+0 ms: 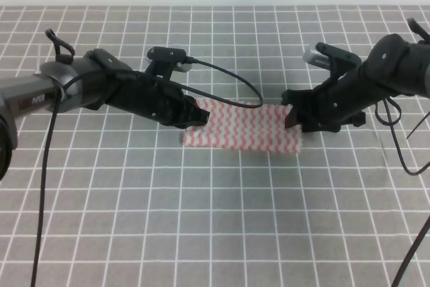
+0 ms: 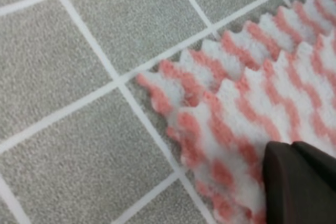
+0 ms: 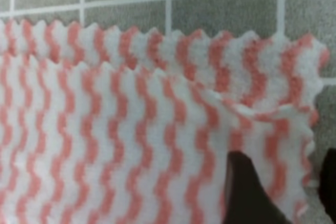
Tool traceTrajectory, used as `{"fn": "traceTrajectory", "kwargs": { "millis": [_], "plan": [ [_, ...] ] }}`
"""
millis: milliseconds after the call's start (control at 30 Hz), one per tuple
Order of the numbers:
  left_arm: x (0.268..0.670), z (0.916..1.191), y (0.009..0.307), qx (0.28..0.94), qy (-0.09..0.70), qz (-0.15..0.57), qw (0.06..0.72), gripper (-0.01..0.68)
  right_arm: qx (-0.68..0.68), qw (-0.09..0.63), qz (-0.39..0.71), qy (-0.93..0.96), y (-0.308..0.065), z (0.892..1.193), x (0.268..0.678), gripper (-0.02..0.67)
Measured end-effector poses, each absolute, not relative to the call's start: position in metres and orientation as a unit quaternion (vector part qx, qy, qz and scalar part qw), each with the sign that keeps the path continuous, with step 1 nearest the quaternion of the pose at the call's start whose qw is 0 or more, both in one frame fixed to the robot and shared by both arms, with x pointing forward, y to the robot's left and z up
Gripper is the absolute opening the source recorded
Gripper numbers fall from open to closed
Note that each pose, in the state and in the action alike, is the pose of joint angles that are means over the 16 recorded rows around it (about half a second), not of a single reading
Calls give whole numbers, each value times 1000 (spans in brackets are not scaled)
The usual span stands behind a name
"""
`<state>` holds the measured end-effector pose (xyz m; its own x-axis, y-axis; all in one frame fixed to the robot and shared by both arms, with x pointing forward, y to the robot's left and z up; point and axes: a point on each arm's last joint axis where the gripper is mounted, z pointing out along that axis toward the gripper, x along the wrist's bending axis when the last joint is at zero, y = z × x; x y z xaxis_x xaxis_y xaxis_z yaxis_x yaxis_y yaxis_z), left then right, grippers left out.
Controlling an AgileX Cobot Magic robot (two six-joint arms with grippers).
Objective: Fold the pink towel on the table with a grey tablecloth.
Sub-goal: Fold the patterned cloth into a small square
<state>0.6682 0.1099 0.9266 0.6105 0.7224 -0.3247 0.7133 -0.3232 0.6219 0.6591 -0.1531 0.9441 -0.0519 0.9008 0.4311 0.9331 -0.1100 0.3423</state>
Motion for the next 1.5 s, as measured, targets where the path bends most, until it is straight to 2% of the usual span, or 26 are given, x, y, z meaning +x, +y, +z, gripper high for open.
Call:
{"fn": "traceTrajectory", "kwargs": {
  "millis": [633, 1033, 1267, 1500],
  "plan": [
    [668, 926, 110, 814, 441, 3, 378, -4, -701, 65, -287, -649, -149, 939, 658, 220],
    [666, 926, 110, 816, 439, -5, 377, -4, -700, 70, -285, -651, -148, 940, 657, 69],
    [665, 926, 109, 817, 436, -14, 376, -4, -693, 68, -301, -651, -146, 954, 660, -8],
    [664, 926, 108, 817, 436, -18, 377, -3, -681, 72, -326, -652, -137, 974, 665, -11]
  ]
}}
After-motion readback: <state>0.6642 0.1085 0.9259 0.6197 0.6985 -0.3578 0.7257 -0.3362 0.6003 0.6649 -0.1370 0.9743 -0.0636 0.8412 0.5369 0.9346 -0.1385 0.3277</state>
